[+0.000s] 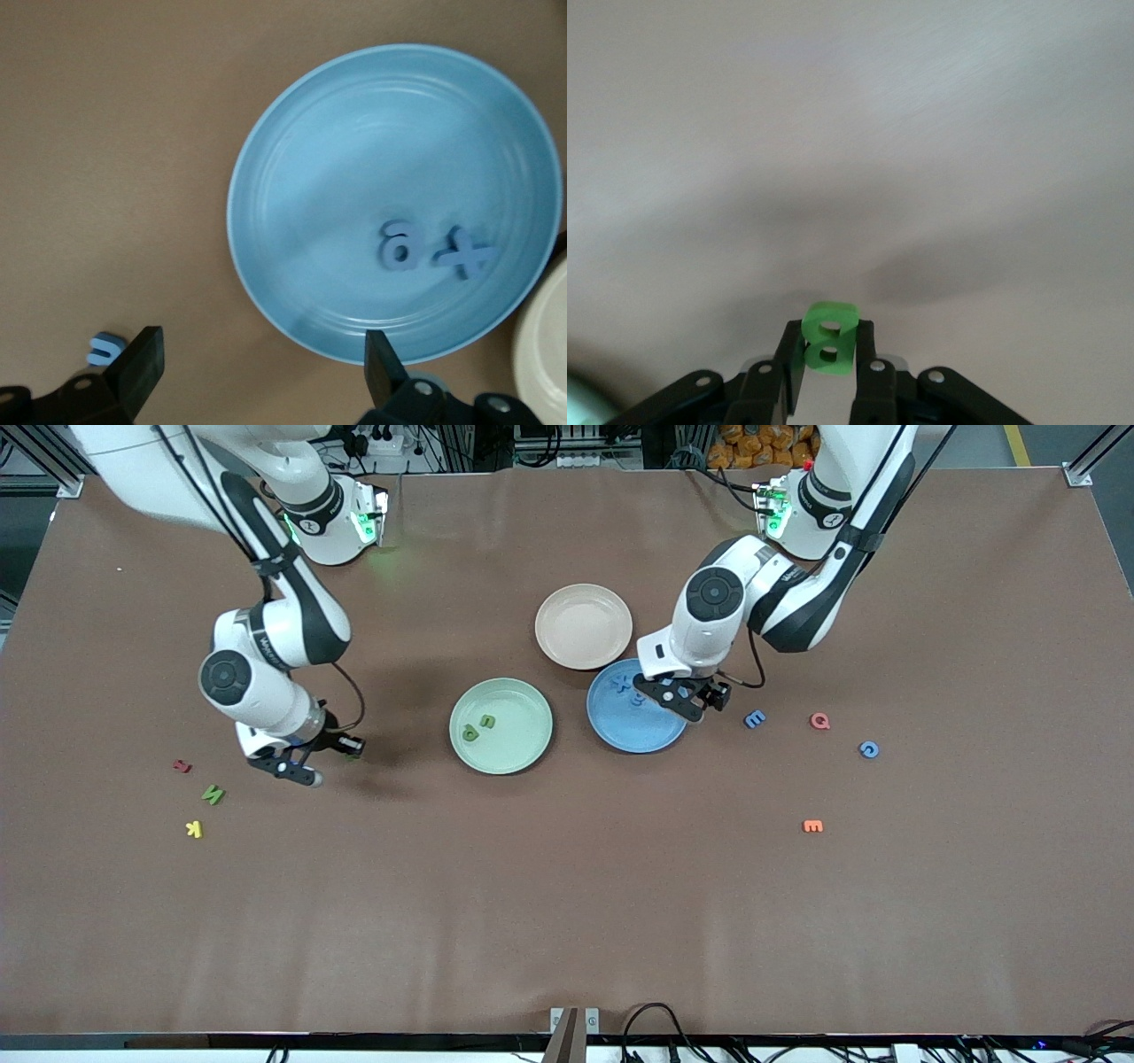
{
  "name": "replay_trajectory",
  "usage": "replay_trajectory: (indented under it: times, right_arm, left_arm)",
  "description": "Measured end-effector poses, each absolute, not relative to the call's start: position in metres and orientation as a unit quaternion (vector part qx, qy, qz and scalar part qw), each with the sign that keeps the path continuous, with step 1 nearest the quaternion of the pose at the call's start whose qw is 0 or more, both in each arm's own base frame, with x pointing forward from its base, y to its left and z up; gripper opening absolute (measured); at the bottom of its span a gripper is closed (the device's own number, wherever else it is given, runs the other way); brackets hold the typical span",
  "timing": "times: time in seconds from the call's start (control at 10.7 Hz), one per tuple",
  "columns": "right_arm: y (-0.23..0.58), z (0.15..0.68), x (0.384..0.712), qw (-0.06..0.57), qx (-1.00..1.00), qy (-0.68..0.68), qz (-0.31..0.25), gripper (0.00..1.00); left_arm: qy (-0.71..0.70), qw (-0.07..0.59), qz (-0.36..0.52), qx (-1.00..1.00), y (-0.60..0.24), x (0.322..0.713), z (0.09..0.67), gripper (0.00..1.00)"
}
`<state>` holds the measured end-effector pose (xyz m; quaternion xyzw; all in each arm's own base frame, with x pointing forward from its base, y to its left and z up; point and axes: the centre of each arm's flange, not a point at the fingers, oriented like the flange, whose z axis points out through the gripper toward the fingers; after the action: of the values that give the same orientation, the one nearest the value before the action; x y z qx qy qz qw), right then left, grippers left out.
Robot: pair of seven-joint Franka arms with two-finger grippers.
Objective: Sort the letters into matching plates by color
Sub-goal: 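Place green B on the green plate while the left gripper reaches blue E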
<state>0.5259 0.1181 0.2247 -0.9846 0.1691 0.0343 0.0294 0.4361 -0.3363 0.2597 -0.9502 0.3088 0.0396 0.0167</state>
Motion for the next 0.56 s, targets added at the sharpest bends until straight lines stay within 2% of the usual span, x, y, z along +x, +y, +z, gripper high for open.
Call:
replay_trajectory:
  times: [0.56]
  right_arm:
    - [0.263,0.244,0.475,0.029,-0.984,0.170,0.043,0.27]
  left_arm:
    - [0.358,0.021,0.050,-0.932,-0.304,0.442,0.254,1.00]
